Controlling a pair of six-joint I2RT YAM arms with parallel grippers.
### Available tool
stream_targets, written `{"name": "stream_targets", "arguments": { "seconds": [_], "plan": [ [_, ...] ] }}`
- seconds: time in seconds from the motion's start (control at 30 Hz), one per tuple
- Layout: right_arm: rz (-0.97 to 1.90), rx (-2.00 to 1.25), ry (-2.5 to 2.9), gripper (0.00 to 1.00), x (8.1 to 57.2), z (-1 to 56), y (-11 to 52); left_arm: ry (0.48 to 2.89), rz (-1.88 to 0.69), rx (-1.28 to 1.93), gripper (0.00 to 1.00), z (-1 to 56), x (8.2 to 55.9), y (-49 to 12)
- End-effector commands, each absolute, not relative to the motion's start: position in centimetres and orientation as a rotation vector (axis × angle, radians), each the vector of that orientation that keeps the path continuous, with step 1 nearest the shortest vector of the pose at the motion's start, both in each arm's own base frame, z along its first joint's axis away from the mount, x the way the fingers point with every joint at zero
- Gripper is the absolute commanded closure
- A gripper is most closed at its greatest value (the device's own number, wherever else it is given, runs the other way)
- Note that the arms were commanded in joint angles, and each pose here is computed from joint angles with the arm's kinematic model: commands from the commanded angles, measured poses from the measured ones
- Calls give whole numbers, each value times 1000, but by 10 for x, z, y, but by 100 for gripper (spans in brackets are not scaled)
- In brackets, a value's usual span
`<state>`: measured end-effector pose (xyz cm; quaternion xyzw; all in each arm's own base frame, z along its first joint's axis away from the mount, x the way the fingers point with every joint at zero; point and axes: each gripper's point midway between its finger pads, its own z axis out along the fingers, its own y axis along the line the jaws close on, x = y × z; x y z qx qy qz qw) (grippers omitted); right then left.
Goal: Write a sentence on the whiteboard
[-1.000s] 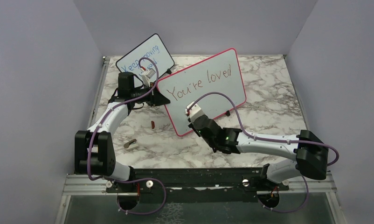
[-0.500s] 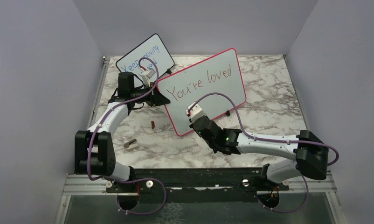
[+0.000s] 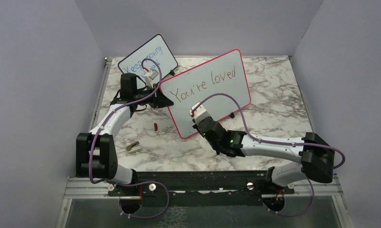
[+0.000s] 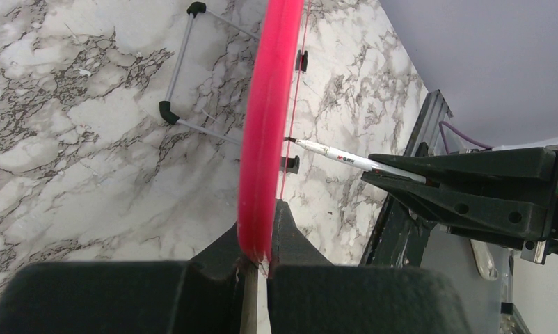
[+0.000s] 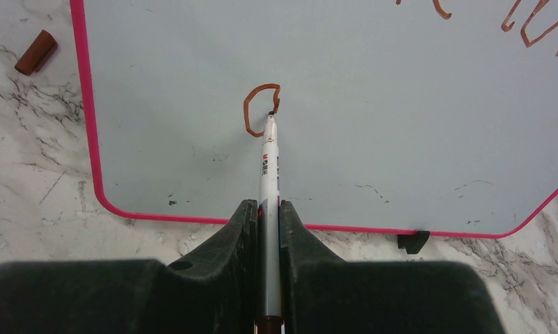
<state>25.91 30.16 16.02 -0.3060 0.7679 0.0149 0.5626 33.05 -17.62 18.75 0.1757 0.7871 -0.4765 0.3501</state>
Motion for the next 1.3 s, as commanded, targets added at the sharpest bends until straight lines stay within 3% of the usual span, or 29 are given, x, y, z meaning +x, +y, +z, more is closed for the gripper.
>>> {"name": "stream_targets", "arguments": {
  "seconds": [0.0, 0.63, 1.27],
  "plan": [
    [49, -640, 1755, 100, 267, 186, 300, 2129, -1125, 364, 100, 169, 336, -164],
    [68, -626, 1681, 100, 284, 215, 312, 2127, -1126, 367, 100, 169, 336, -164],
    [61, -681, 1735, 99, 283, 193, 316, 2129, -1121, 367, 100, 169, 337, -164]
  ]
}}
